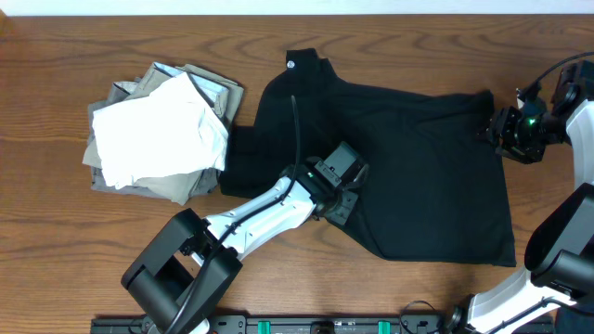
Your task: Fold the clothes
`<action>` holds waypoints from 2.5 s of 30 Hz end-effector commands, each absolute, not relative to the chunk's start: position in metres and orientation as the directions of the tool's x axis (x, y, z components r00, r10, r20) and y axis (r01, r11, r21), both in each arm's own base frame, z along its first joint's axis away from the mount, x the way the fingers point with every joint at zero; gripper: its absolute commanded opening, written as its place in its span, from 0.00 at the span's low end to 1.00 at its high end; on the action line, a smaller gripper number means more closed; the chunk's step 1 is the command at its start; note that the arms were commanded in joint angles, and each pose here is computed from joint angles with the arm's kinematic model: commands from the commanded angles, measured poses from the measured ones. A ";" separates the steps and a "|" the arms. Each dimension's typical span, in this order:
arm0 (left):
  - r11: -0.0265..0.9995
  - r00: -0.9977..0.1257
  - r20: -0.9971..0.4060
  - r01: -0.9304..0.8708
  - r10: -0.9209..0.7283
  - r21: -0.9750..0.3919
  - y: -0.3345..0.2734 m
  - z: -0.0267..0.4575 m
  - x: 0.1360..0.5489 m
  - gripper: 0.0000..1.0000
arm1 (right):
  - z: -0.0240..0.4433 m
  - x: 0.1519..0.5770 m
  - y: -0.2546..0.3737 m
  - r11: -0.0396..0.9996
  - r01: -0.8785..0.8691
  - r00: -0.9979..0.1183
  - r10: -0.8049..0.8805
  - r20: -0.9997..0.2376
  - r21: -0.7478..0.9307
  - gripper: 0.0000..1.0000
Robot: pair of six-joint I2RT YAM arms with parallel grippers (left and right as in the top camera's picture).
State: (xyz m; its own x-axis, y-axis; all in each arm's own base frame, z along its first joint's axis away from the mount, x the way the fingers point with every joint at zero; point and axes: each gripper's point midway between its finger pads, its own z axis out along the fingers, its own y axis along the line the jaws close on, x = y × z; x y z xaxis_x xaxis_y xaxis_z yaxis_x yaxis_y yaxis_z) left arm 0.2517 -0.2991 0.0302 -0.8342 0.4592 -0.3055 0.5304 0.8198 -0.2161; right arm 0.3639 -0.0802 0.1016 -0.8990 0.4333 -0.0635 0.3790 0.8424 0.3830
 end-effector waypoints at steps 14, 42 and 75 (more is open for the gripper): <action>0.662 -0.609 -0.553 0.738 0.569 -0.131 -0.347 0.075 0.292 0.07 | 0.112 0.366 -0.073 0.848 0.355 -0.903 0.420 -0.091 0.394 0.59; 0.808 -0.729 -0.457 0.588 0.510 -0.037 -0.284 0.063 0.319 0.60 | 0.110 0.365 -0.073 0.847 0.357 -0.903 0.421 -0.087 0.394 0.62; 0.734 -0.749 -0.386 0.642 0.539 -0.221 -0.286 0.032 0.335 0.31 | 0.111 0.369 -0.074 0.848 0.353 -0.900 0.423 -0.104 0.395 0.62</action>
State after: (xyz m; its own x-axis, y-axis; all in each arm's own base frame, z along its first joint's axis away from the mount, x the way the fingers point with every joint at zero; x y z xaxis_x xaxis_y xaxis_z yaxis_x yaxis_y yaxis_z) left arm 0.3336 -0.2850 0.0353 -0.7920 0.4819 -0.3749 0.5900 0.7621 -0.2667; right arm 0.3688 -0.0823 0.1019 -0.8974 0.4327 -0.0867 0.3707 0.8458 0.3835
